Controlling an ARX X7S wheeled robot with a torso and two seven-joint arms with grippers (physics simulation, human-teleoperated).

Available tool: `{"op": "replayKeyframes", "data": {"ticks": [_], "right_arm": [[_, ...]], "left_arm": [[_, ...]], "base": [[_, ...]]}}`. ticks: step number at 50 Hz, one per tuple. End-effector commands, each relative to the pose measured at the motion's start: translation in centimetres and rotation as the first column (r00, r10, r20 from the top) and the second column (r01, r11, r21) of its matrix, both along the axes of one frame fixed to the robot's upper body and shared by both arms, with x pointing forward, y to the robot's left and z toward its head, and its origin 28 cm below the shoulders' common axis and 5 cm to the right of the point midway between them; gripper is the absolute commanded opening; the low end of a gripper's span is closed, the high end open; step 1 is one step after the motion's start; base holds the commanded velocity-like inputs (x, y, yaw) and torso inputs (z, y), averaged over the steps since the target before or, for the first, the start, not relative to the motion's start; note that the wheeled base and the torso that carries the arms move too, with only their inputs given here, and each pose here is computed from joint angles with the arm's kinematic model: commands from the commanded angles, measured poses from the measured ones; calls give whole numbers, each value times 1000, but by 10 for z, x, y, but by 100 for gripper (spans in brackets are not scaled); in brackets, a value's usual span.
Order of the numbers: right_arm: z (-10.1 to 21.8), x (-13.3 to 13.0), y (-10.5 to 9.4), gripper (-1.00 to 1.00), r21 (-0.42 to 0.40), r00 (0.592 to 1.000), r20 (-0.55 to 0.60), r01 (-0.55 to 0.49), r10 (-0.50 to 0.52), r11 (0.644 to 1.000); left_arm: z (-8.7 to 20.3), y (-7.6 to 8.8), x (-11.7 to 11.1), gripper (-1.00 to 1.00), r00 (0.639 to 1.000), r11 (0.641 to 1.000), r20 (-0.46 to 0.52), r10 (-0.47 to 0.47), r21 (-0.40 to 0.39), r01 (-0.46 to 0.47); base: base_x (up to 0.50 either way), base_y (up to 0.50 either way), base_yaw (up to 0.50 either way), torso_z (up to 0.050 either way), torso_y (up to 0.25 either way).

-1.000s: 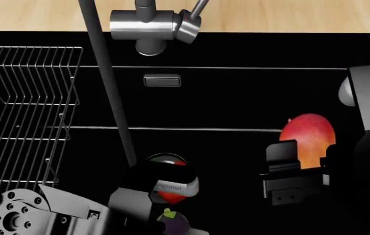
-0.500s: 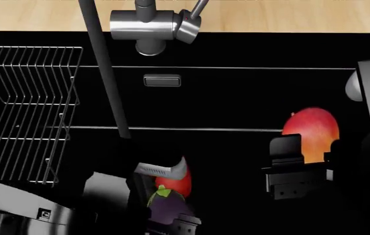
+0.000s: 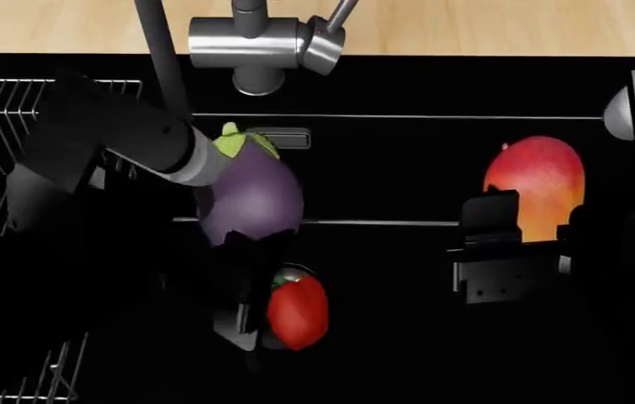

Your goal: Pick the eggplants and mangos from the sink and place them in one bowl. Place the bell pepper in the other bowl. Then turn off the sink faucet.

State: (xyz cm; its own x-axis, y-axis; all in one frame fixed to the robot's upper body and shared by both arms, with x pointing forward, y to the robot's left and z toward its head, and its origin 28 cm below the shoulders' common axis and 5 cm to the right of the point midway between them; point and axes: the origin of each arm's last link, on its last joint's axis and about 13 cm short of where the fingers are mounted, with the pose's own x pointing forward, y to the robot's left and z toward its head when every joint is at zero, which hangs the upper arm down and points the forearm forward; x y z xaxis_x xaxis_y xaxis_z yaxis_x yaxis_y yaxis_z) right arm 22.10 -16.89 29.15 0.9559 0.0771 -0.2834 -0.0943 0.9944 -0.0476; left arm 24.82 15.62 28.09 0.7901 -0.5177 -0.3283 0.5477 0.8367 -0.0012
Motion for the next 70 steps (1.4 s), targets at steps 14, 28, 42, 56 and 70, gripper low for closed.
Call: {"op": "replayKeyframes", "data": {"ticks": [14,28,42,56,70], "right_arm": [[4,-5,1,-100,-9,977,212,34,-31,999],[-4,-4,2,-100,-14,979,200,50,-46,999],[3,-6,5,-100,-34,980,197,46,-39,998],[1,-6,5,-100,-33,979,193,65,-58,997],[6,-9,7,-100,-38,972,230,57,-47,998]], "left_arm": [[10,60,22,-100,910,984,375,175,-34,-175],[5,77,11,-100,900,978,389,194,-2,-209],[5,81,8,-100,899,978,391,197,-12,-209],[4,85,11,-100,897,972,380,225,-27,-233],[9,88,10,-100,887,966,386,253,-51,-253]], "base": [[0,0,0,0,1],[0,0,0,0,52],[1,0,0,0,250],[2,0,0,0,250],[1,0,0,0,147]]}}
